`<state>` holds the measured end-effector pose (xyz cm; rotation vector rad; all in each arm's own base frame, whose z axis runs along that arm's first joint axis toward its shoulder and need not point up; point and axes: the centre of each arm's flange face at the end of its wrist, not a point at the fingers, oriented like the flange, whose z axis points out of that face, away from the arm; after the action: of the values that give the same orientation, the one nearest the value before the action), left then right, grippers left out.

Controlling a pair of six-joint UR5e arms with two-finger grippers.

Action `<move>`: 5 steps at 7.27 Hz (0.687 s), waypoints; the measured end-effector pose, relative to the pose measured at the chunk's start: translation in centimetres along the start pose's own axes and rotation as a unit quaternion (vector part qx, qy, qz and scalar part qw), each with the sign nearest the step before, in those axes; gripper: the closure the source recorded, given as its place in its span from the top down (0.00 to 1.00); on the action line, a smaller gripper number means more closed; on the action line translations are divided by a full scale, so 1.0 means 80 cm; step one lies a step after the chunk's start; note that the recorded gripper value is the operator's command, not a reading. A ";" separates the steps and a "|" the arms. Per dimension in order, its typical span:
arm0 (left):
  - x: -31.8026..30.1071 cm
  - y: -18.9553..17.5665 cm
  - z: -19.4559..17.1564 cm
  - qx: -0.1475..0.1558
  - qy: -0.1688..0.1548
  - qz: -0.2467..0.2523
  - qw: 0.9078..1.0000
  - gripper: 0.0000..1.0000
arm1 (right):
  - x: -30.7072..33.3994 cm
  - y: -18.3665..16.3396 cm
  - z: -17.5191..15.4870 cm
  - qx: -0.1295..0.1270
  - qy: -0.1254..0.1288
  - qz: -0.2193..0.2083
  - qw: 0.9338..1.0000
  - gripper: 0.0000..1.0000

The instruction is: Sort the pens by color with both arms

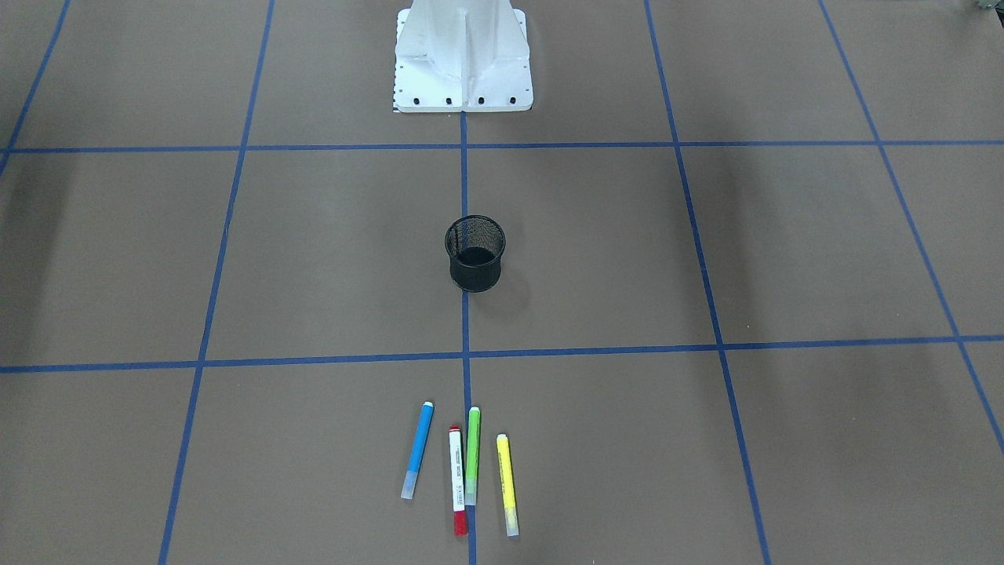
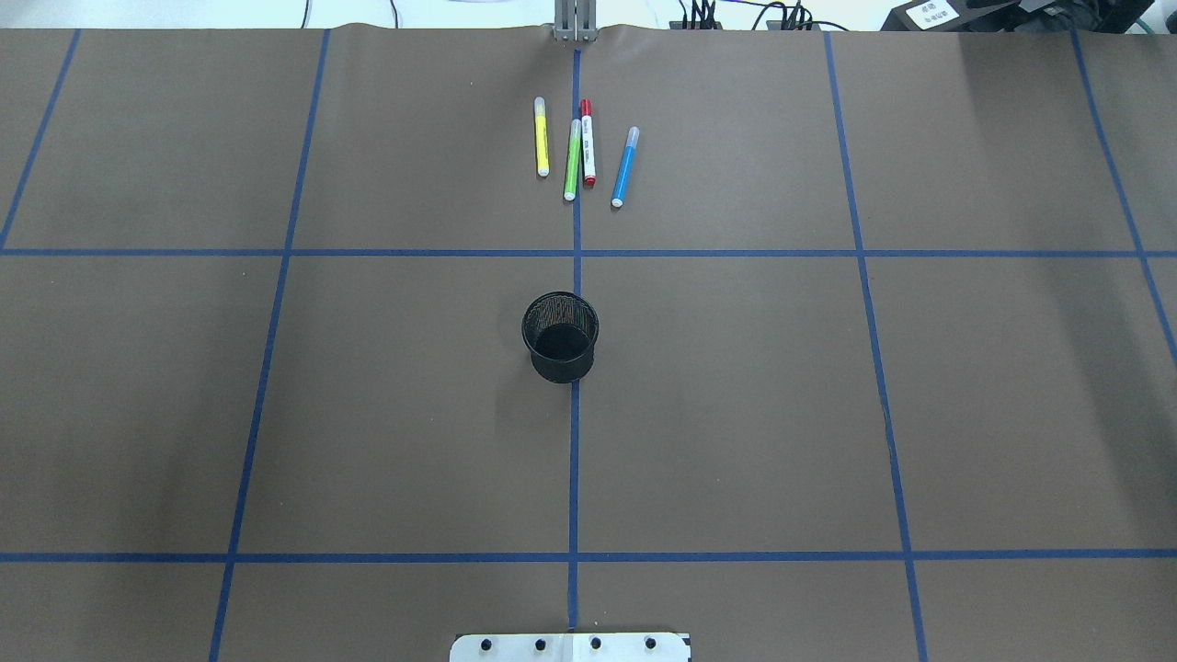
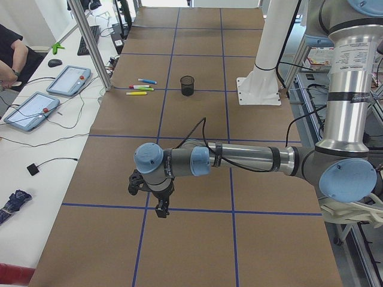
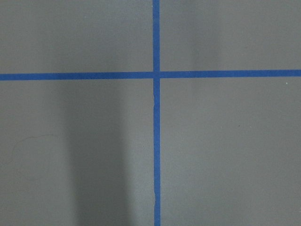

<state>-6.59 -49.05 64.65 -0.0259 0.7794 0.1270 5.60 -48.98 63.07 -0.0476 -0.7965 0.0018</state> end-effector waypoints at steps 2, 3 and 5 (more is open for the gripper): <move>0.000 -0.001 0.000 0.000 -0.001 0.000 1.000 1.00 | -0.005 -0.002 -0.001 0.002 -0.017 0.014 1.000 1.00; 0.000 -0.001 0.000 0.000 -0.002 0.000 1.000 1.00 | -0.006 -0.002 -0.001 0.002 -0.019 0.016 1.000 1.00; 0.000 -0.002 0.000 0.000 -0.002 0.000 1.000 1.00 | -0.006 -0.003 -0.001 0.003 -0.019 0.016 1.000 1.00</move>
<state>-6.59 -49.20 64.63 -0.0258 0.7750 0.1277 5.33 -49.22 62.69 -0.0556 -0.8341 0.0354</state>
